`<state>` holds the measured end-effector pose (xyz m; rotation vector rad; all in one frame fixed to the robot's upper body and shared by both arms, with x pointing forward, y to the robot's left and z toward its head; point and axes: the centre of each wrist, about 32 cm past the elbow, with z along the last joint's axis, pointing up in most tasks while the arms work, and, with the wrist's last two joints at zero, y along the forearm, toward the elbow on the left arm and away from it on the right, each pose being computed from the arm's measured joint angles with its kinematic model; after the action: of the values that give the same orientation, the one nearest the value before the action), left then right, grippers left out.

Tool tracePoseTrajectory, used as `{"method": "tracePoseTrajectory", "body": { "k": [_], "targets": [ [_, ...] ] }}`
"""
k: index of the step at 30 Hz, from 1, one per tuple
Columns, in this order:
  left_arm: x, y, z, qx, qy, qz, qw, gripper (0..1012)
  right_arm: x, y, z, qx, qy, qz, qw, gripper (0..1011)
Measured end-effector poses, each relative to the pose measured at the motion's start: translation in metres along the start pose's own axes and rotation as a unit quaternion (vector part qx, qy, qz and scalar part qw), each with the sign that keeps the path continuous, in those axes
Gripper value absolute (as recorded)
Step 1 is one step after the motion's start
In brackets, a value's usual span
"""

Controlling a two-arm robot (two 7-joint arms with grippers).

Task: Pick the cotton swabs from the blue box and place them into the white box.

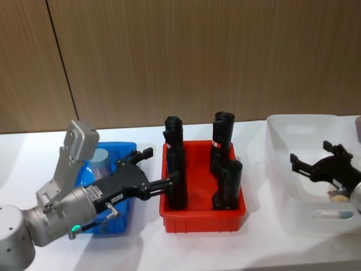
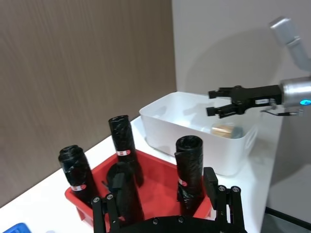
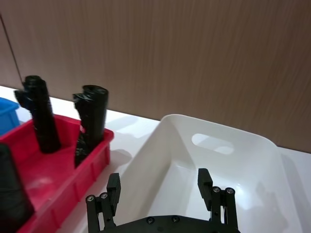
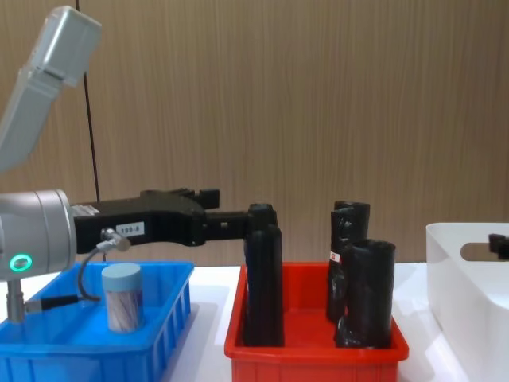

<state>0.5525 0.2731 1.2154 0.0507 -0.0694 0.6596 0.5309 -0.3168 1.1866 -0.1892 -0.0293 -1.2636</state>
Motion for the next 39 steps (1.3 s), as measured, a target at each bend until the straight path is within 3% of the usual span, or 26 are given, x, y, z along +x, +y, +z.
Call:
{"method": "tracePoseTrajectory", "body": {
  "k": [11,17,18,27,37,39],
  "targets": [
    [-0.0195,-0.0062,-0.0019,0.005,-0.020,0.048,0.9986,1004,-0.039,-0.018,-0.001,0.033,0.008,0.010,0.9994,1002],
    [-0.0324,-0.0098,-0.0028,0.006,-0.032,0.080,0.9962,1004,-0.062,-0.032,0.000,0.054,0.016,0.013,0.9983,1002],
    [-0.0324,-0.0098,-0.0028,0.006,-0.032,0.080,0.9962,1004,-0.062,-0.032,0.000,0.054,0.016,0.013,0.9983,1002],
    [-0.0505,-0.0142,-0.0037,0.004,-0.050,0.125,0.9909,1004,-0.092,-0.052,0.005,0.084,0.034,0.015,0.9957,1002],
    [-0.0677,-0.0178,-0.0039,-0.002,-0.065,0.167,0.9838,1004,-0.102,-0.060,0.007,0.094,0.041,0.015,0.9946,1002],
    [-0.0735,-0.0188,-0.0039,-0.004,-0.070,0.181,0.9810,1004,-0.102,-0.060,0.007,0.094,0.041,0.015,0.9946,1002]
  ]
}}
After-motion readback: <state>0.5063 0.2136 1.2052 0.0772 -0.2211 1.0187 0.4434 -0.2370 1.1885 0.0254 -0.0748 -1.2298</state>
